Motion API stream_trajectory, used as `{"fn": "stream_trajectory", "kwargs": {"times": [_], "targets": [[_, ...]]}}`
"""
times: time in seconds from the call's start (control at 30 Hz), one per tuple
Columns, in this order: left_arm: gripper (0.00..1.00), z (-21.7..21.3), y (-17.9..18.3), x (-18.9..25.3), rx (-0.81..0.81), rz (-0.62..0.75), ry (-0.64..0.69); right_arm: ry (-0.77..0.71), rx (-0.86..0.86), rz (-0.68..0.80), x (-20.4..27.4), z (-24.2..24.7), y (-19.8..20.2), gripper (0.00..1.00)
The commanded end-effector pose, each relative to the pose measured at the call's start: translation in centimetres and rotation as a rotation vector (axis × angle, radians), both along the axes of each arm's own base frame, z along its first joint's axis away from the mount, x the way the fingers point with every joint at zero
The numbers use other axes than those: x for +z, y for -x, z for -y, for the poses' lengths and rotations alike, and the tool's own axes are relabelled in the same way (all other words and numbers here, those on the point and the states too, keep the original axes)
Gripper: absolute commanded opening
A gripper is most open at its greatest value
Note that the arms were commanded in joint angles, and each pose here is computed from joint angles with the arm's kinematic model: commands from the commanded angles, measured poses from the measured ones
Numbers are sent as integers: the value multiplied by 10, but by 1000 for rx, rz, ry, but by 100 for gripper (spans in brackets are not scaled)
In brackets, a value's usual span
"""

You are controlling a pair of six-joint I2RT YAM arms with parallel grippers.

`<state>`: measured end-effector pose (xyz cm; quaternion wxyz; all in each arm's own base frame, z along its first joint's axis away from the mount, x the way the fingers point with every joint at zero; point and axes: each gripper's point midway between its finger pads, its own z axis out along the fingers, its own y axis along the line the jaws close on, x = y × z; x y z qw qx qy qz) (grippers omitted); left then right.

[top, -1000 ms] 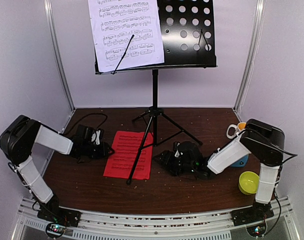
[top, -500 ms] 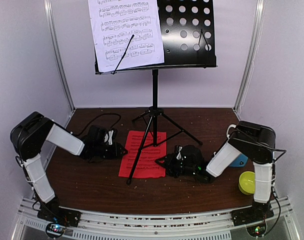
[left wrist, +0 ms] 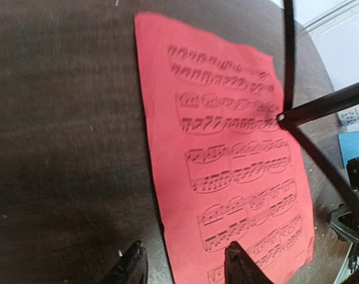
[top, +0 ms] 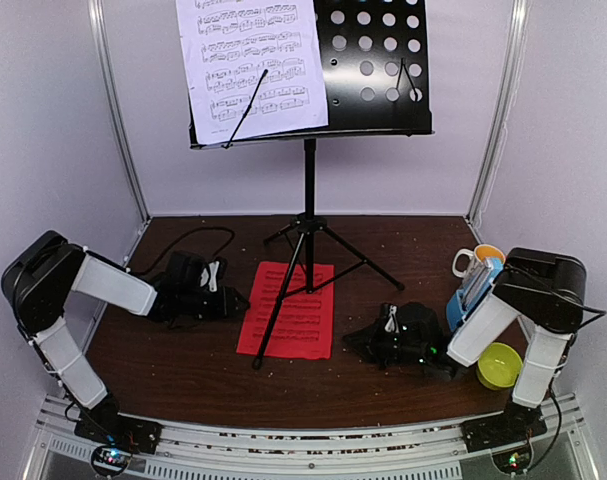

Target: Set up the instrument practice props

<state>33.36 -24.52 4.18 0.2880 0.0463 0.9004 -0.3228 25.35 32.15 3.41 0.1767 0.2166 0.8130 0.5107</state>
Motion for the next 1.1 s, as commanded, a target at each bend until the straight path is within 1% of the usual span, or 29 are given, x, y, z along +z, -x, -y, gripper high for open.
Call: {"fn": "stream_trajectory", "kwargs": {"times": [0.0,0.07,0.13,0.17,0.27,0.37,0.5,0.7,0.87,1.07], "targets": [[48,-3,-11,35,1,120,-32,-2,-62,41,12,25,-5,0],[49,-1,-11,35,-7,118,-33,1,-46,44,12,27,-4,0],[49,-8,-14,30,9,89,-85,0,-17,41,10,21,-5,13],[49,-13,-15,27,27,83,-101,-4,-6,43,11,17,-6,18],[49,-24,-17,27,72,71,-54,-11,11,43,11,6,-12,28],[49,-26,-19,18,68,44,-57,1,32,42,8,-4,-17,34],[50,-20,-20,-4,36,-16,-69,21,57,44,4,-17,-25,35],[47,-8,-23,-22,26,-73,-20,64,76,15,-7,-26,-27,35],[46,2,-24,-22,8,-69,1,99,62,-8,-17,-23,-27,36],[42,28,-19,-27,-51,-81,23,57,80,15,-8,-39,-34,36]]}}
